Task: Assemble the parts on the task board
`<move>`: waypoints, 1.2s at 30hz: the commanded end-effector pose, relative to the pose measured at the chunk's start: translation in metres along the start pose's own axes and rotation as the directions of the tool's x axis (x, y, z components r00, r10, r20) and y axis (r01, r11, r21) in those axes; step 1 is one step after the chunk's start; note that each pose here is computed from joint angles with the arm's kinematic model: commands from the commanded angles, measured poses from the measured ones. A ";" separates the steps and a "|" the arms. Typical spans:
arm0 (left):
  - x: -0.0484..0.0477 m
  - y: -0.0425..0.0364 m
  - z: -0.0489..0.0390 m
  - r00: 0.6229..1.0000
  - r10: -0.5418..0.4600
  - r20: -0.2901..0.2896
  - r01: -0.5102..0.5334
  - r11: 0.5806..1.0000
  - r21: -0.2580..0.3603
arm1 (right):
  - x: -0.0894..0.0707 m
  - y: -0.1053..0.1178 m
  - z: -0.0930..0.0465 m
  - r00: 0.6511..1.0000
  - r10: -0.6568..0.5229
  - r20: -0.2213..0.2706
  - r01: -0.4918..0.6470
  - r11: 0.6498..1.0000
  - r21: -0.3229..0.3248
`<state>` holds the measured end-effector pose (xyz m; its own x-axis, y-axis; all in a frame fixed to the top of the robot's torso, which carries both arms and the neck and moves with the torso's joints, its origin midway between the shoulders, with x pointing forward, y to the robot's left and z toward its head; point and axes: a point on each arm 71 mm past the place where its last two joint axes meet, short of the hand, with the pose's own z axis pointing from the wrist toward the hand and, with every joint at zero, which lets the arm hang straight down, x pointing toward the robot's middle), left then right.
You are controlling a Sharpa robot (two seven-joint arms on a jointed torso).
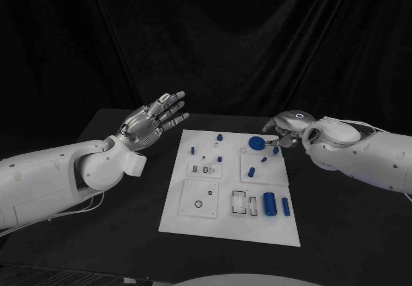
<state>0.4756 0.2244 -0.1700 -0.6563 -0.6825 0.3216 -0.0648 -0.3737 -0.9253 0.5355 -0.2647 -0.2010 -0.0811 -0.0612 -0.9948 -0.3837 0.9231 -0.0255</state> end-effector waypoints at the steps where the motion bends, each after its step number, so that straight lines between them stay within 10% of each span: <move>1: 0.0015 -0.0007 0.0006 1.000 -0.006 -0.011 0.006 1.000 0.010 | 0.003 -0.002 0.002 1.000 0.022 -0.016 -0.021 0.999 0.027; 36: 0.0027 0.0011 0.0028 1.000 -0.011 -0.022 0.011 1.000 0.004 | 0.018 0.004 0.025 0.998 0.026 -0.051 -0.025 0.999 0.021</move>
<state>0.4765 0.2220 -0.1705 -0.6610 -0.6775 0.3227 -0.0705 -0.3720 -0.9255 0.5556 -0.2530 -0.2200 -0.1322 -0.0554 -0.9897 -0.3547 0.9350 -0.0049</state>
